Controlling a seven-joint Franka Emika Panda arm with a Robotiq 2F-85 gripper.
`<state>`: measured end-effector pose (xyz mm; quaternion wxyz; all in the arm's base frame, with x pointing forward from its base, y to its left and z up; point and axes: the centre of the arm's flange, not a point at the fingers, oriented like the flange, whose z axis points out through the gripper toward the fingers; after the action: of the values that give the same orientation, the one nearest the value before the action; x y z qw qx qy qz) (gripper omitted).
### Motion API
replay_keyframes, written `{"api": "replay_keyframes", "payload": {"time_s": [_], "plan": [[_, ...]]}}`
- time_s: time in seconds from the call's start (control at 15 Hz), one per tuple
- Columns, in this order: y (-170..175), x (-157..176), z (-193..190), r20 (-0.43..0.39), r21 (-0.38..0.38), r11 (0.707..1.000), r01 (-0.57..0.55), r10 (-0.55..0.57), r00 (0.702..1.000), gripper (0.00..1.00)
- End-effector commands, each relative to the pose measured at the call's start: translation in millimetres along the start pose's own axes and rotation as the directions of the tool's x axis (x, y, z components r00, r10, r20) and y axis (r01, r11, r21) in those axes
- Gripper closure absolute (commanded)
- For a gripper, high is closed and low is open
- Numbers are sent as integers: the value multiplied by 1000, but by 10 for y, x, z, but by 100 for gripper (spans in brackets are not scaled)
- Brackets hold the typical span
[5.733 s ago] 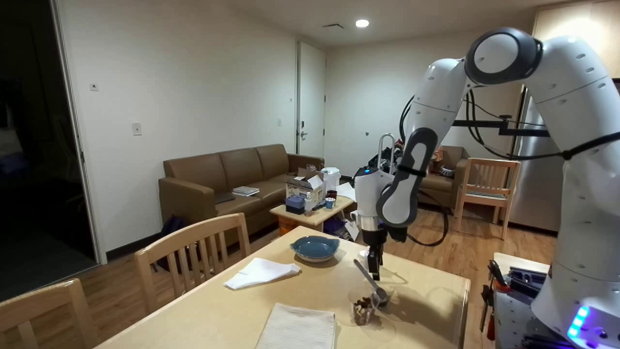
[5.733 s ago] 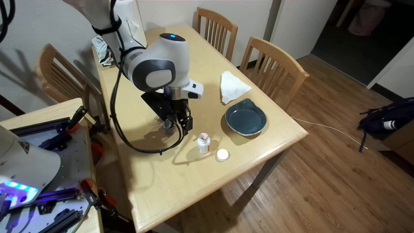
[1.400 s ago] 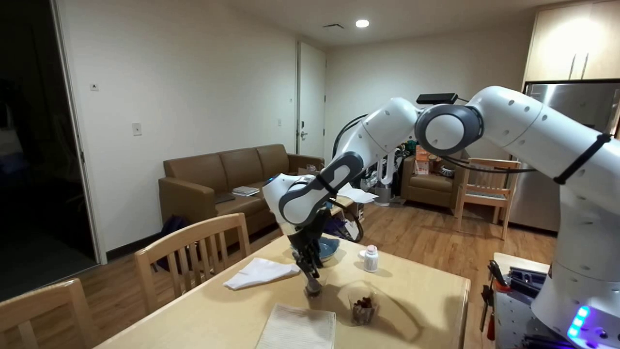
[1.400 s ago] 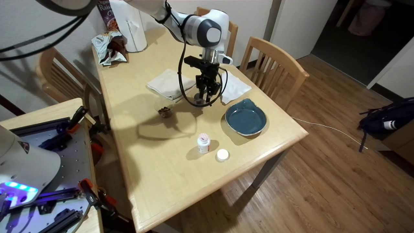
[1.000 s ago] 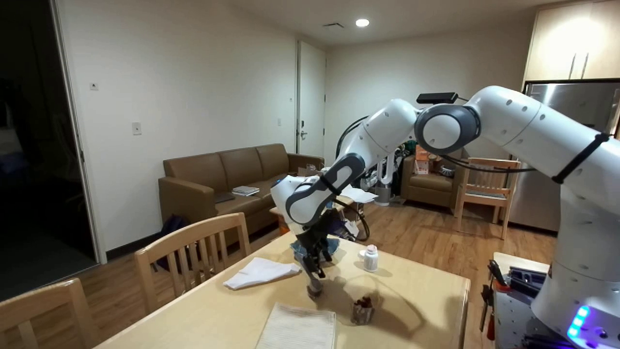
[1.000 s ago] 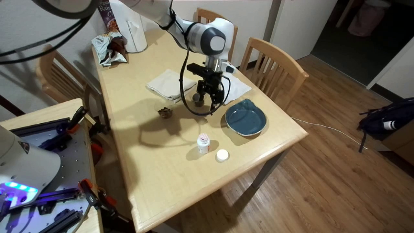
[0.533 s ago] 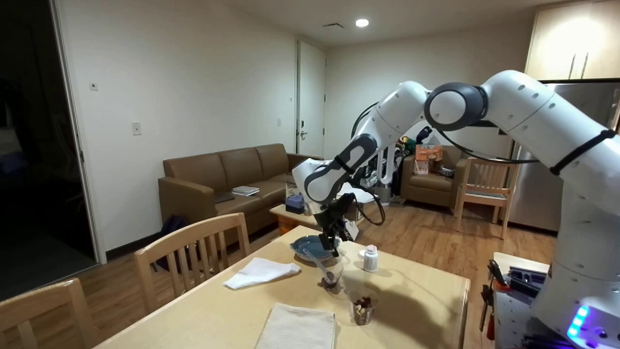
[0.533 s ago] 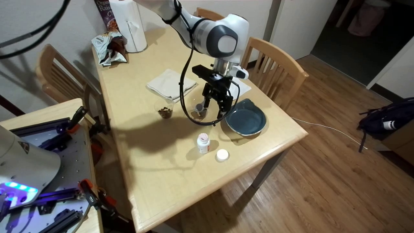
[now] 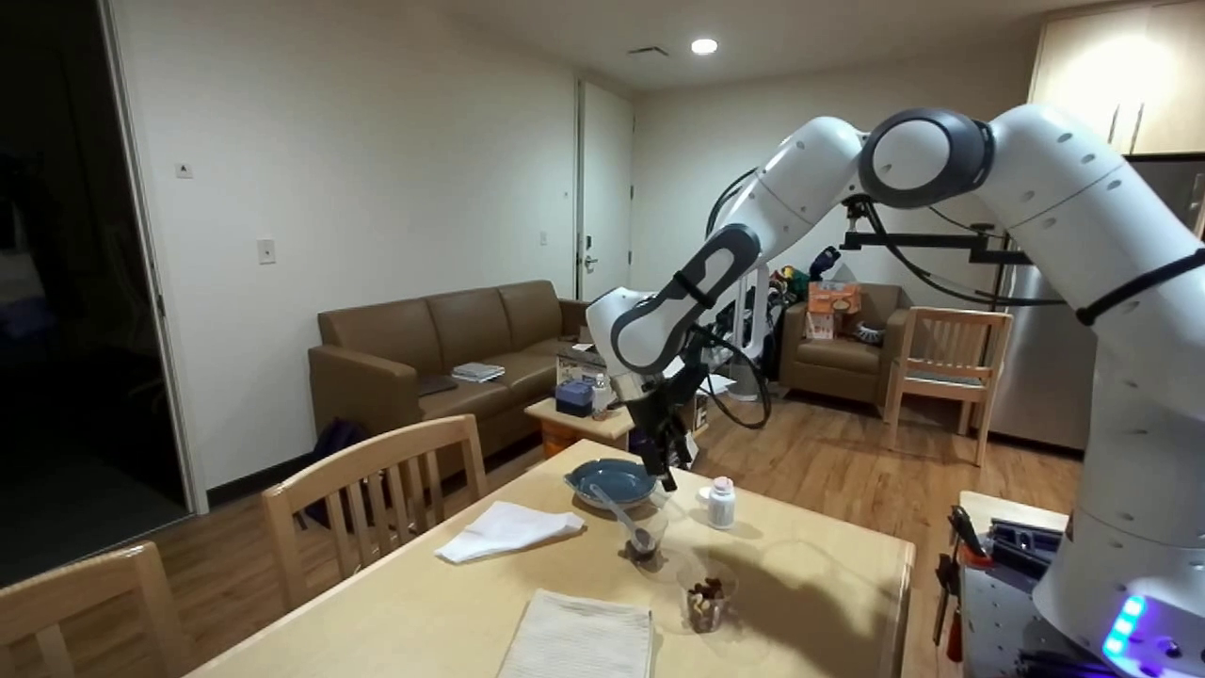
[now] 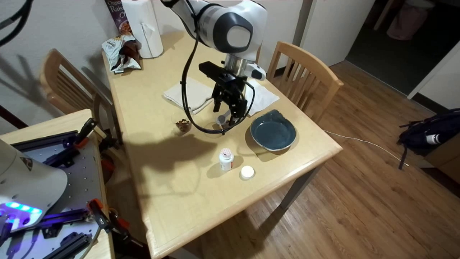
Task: Take the spoon from the bowl and put it in the cup, then move the two cups slightly forward
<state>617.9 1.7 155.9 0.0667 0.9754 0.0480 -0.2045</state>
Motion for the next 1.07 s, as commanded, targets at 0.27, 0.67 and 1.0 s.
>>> {"api": "replay_keyframes", "payload": {"time_s": [0.27,0.67,1.0], "plan": [[286,-894,355,-180,70,997,32,-19,983,0],[142,-1014,739,-371,14,975,221,-200,907,0],[138,-824,673,-337,13,985,169,-155,929,0]]}}
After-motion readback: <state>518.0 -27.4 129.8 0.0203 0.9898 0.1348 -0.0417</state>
